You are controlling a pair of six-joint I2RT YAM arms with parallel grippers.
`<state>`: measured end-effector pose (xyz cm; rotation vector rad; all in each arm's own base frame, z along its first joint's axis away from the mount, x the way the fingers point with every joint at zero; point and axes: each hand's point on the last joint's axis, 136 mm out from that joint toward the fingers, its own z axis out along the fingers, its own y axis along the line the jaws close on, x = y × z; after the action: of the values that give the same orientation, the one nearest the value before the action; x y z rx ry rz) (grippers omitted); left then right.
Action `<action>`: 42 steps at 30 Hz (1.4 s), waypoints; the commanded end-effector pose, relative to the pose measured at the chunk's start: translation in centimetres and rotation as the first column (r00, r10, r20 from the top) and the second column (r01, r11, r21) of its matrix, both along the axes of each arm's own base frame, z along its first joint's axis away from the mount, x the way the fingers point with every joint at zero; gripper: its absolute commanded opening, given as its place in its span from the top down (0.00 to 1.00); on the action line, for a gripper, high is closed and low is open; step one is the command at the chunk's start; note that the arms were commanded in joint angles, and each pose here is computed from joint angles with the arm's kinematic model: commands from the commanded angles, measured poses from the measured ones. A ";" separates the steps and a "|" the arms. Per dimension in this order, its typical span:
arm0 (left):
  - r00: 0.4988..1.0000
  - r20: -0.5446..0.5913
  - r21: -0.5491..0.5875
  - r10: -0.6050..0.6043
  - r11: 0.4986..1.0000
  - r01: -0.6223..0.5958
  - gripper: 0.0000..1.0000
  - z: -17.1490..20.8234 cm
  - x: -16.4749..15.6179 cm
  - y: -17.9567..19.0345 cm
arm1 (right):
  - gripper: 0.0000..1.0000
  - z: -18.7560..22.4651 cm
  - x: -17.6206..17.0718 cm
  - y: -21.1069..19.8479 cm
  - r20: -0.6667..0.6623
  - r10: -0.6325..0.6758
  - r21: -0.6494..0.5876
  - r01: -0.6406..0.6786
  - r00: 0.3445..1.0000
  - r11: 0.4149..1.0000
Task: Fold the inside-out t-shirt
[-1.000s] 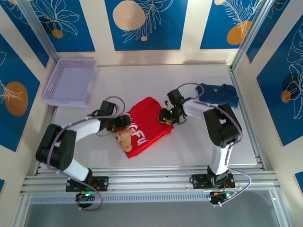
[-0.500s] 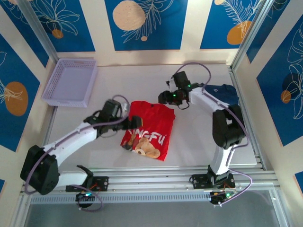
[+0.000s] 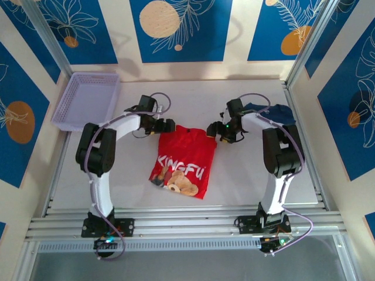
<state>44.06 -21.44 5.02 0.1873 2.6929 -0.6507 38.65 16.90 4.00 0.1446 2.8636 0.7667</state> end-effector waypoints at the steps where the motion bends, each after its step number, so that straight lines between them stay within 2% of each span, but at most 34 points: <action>1: 0.994 -0.037 -0.001 -0.100 0.995 0.100 0.10 -1.0 -0.1 -0.6 | 0.29 -0.7 -0.4 1.5 -0.043 0.005 0.067 -0.003 0.999 0.998; 7: 0.979 -0.112 -0.089 -0.171 0.983 0.161 0.17 -3.6 -0.9 -2.4 | 0.34 -1.6 -0.9 3.1 -0.058 0.022 0.087 -0.017 0.998 0.996; 18: 0.963 -0.118 -0.248 -0.241 0.947 0.206 0.53 -3.2 -1.3 -4.8 | 0.69 -2.0 0.8 3.9 -0.024 -0.016 0.090 0.018 1.000 0.996; 25: 0.959 -0.124 -0.298 -0.256 0.931 0.210 0.69 -3.0 -1.6 -5.5 | 0.78 -2.3 1.5 4.1 -0.014 -0.022 0.097 0.024 1.000 0.995; 28: 0.957 -0.130 -0.320 -0.260 0.924 0.207 0.78 -3.0 -1.5 -5.7 | 0.81 -2.2 1.9 4.2 -0.001 -0.024 0.107 0.024 1.000 0.994; 32: 0.963 -0.112 -0.319 -0.245 0.927 0.199 1.00 -2.0 -0.9 -5.5 | 0.87 -1.3 2.6 3.9 0.038 -0.030 0.117 0.025 0.999 0.993; 38: 0.992 0.013 -0.340 -0.127 0.932 0.124 1.00 2.1 1.6 -3.1 | 1.00 3.1 3.8 2.7 0.203 -0.022 0.146 -0.008 0.979 0.989; 42: 0.994 0.088 -0.371 -0.061 0.925 0.089 1.00 4.9 3.2 -2.1 | 1.00 6.0 5.0 2.5 0.298 -0.024 0.176 -0.031 0.954 0.984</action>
<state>44.97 -24.17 5.09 0.2342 2.6021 -1.1306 41.97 19.18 5.78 0.1426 2.6655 0.9168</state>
